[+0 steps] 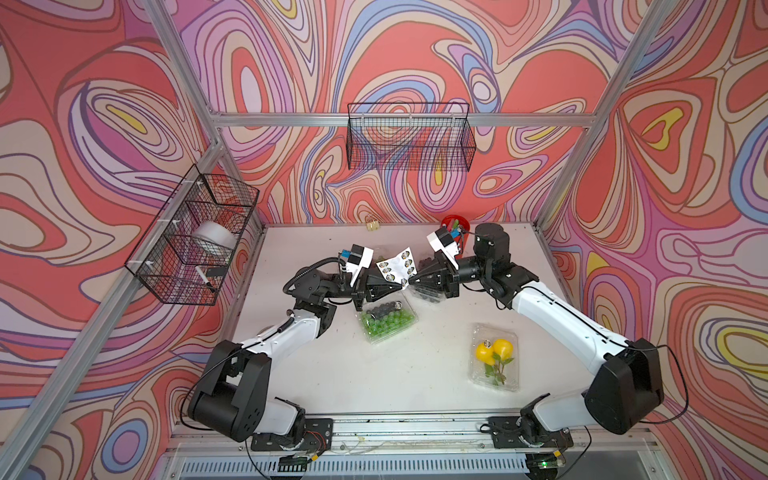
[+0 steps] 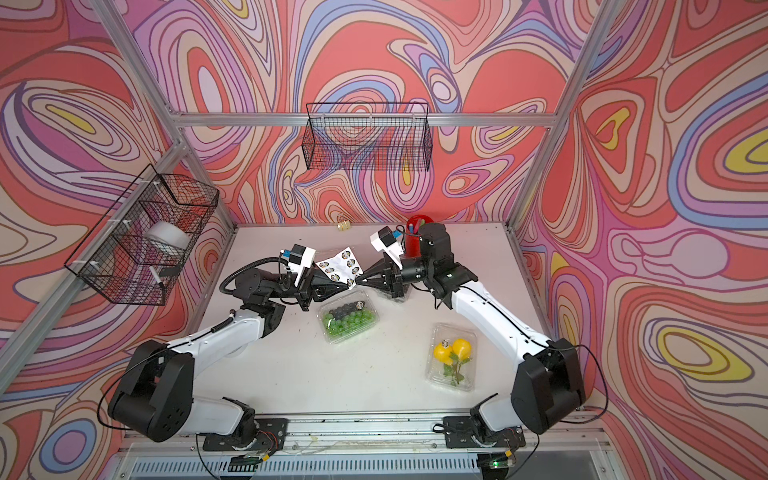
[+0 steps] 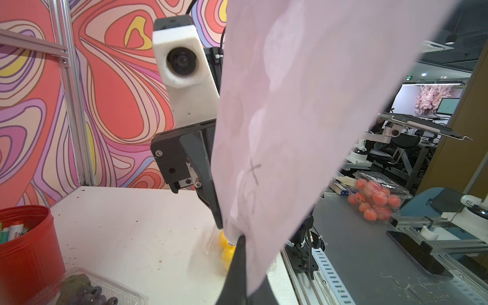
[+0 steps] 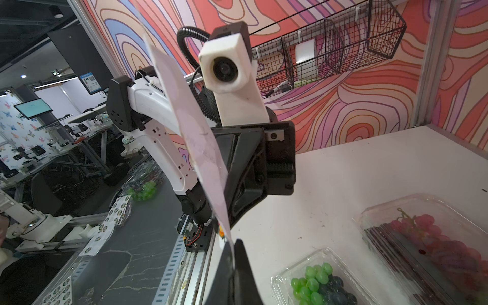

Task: Label fruit boxes
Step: Adjust the label sticker.

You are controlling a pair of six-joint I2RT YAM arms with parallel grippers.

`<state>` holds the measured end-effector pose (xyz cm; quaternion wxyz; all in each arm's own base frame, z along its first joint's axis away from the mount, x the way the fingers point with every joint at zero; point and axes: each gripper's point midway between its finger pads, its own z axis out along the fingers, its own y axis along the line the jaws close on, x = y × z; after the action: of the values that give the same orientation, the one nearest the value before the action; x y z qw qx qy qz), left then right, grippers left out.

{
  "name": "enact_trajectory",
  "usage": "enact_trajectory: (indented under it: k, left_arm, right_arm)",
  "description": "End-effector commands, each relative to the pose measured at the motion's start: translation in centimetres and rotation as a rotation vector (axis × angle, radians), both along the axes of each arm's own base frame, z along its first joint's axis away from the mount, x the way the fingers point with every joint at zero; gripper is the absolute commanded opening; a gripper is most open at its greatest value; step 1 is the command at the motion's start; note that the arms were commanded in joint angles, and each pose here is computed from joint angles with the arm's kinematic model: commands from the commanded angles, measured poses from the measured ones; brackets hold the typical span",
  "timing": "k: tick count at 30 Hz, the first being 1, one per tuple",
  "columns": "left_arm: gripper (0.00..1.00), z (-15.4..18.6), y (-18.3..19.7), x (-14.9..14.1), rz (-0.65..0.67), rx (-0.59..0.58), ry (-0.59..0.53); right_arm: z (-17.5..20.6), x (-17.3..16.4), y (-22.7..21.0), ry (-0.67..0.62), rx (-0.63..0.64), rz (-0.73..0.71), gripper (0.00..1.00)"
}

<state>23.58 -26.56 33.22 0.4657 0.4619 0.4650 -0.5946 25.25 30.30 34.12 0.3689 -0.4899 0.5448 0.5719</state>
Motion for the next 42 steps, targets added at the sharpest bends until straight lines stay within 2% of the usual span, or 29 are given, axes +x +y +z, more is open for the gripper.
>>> enact_trajectory:
  k: [1,6,7,9,13,23,28,33,36,38,40,42]
  left_arm:
    - [0.00,1.0,-0.1,-0.6,-0.016,-0.022,-0.073]
    - [0.00,1.1,-0.1,-0.5,-0.020,-0.021,-0.078]
    - [0.00,1.1,-0.1,-0.5,-0.020,-0.021,-0.077]
    - [0.00,1.1,-0.1,-0.5,-0.020,-0.021,-0.076]
    - [0.00,1.0,-0.1,-0.7,-0.025,-0.018,-0.077]
    - [0.00,1.3,0.0,-0.8,-0.025,-0.021,-0.081]
    - [0.00,1.3,0.0,-0.9,-0.027,-0.020,-0.081]
    - [0.00,1.3,0.0,-0.9,-0.028,-0.020,-0.082]
    - [0.00,1.2,0.0,-0.9,-0.028,-0.019,-0.079]
    - [0.00,1.1,0.0,-0.8,-0.028,-0.017,-0.076]
    - [0.00,1.0,-0.1,-0.8,-0.029,-0.016,-0.076]
    - [0.00,1.0,-0.1,-0.8,-0.029,-0.016,-0.078]
  right_arm:
    - [1.4,-2.0,-0.5,-0.019,0.035,0.077,0.00]
    - [1.5,-1.8,-0.4,-0.002,0.027,0.064,0.01]
    - [1.4,-1.5,-0.4,-0.009,0.019,0.035,0.08]
    - [1.5,-1.2,-0.5,-0.038,0.017,0.003,0.16]
    - [2.0,-1.0,-0.5,-0.059,0.027,-0.019,0.20]
    - [1.6,-0.8,-0.3,-0.011,0.022,0.002,0.21]
    - [1.4,-0.7,0.0,0.039,0.012,0.039,0.13]
    - [1.4,-0.7,0.0,0.048,0.011,0.051,0.11]
    - [1.8,-1.2,-0.1,0.049,0.025,0.089,0.03]
    - [2.0,-1.5,-0.1,0.057,0.030,0.103,0.03]
    - [2.0,-1.5,-0.2,0.062,0.030,0.099,0.09]
    - [2.1,-1.7,-0.2,0.057,0.032,0.098,0.11]
